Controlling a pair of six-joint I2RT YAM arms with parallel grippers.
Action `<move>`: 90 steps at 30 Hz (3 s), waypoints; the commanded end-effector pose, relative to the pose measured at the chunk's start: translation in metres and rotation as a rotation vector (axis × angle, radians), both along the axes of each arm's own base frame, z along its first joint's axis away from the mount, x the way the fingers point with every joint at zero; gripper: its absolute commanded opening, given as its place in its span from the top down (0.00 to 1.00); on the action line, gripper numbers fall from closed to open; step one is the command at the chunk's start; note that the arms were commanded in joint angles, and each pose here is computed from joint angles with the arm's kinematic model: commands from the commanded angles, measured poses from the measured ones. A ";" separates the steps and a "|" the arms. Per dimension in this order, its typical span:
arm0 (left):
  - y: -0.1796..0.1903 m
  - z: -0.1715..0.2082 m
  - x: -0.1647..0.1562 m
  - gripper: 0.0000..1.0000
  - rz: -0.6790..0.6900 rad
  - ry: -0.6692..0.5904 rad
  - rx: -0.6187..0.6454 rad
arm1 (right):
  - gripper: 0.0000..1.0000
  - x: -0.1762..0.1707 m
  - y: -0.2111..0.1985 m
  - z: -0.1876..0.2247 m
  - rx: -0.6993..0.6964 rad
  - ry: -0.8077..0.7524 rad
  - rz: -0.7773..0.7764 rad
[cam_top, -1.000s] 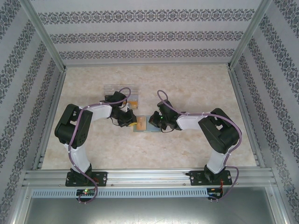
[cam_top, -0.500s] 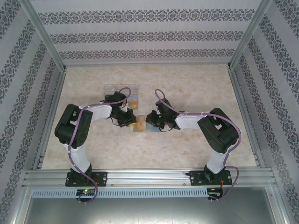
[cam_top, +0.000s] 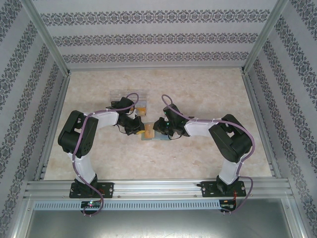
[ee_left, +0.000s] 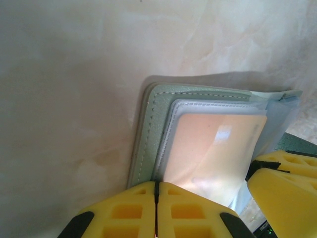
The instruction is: Take the credit cards out of the card holder
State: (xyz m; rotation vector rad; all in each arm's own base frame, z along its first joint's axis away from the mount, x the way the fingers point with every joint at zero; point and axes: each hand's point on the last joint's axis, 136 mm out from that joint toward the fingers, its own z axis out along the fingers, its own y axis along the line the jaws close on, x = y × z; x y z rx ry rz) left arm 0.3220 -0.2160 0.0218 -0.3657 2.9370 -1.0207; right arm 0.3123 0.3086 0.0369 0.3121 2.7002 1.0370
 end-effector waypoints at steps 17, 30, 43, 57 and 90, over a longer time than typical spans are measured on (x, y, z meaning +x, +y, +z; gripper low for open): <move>0.016 -0.033 -0.026 0.93 0.005 0.118 0.106 | 0.83 -0.006 0.006 -0.012 -0.060 0.052 0.056; 0.016 -0.034 -0.027 0.94 0.003 0.121 0.104 | 0.83 -0.008 0.016 -0.012 -0.038 0.053 0.092; 0.016 -0.034 -0.029 0.94 0.005 0.125 0.100 | 0.85 -0.001 0.028 0.008 0.061 -0.020 0.101; 0.017 -0.022 -0.024 0.85 0.000 0.086 0.107 | 1.00 -0.001 0.004 0.012 -0.025 -0.078 0.104; 0.016 -0.031 -0.025 0.93 -0.001 0.112 0.104 | 0.99 0.000 -0.004 -0.004 -0.018 0.002 0.023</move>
